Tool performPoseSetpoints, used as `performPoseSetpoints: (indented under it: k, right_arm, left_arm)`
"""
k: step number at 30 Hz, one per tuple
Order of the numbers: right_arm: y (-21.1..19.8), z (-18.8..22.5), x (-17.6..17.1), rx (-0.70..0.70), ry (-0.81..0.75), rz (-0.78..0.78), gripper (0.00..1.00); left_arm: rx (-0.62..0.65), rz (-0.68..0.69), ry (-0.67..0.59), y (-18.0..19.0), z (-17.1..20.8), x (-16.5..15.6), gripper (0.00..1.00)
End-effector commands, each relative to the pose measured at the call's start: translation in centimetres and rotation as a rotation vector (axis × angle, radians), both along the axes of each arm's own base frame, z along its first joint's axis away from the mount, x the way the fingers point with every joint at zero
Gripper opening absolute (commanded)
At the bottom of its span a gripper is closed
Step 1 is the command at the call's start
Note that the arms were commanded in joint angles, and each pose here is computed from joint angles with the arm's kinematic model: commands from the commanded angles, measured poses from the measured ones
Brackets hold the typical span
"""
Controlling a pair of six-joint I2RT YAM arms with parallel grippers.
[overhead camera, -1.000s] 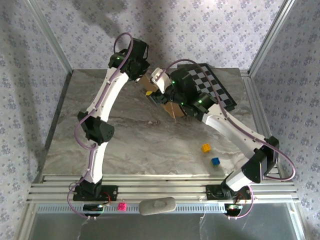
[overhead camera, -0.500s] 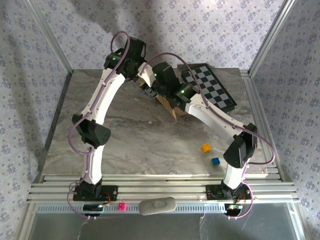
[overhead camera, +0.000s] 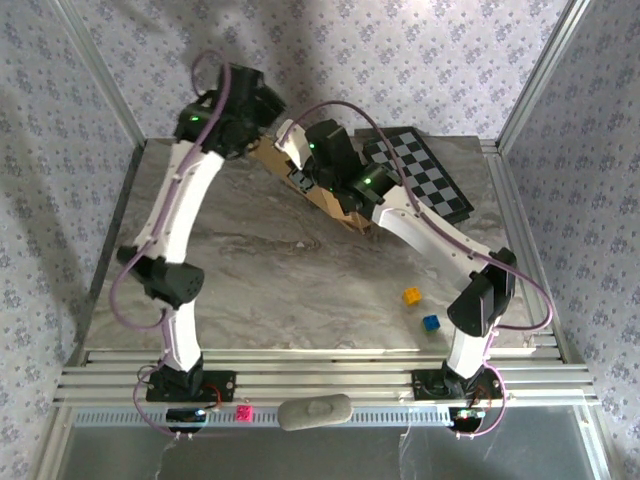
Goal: Fold the paper box
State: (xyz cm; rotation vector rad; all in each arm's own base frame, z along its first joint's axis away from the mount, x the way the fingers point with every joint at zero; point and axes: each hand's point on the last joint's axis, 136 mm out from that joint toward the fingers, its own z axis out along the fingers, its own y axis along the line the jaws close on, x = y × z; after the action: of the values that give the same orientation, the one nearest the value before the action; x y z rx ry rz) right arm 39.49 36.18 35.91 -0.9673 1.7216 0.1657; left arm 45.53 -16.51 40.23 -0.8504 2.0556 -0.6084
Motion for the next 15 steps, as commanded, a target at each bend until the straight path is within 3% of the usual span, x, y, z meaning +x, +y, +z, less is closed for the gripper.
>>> performPoseSetpoints:
  k: [1,5,10,15]
  right_arm:
    - [-0.6,9.2,-3.2,0.207,-0.089,0.076,0.00]
    - [-0.7,12.3,-5.7,0.311,-0.081,0.156,0.00]
    - [-1.4,16.2,-9.2,0.427,-0.090,0.268,0.00]
    - [-4.5,19.6,-10.1,0.595,-0.063,0.247,0.00]
  left_arm:
    - [0.079,0.178,-0.223,8.4,8.2,-3.5,0.94]
    - [0.123,0.333,-0.318,14.0,10.6,-6.7,0.92]
    - [0.162,0.519,-0.342,19.5,10.4,-10.7,0.90]
    - [0.184,0.575,-0.325,21.3,9.4,-12.3,0.89]
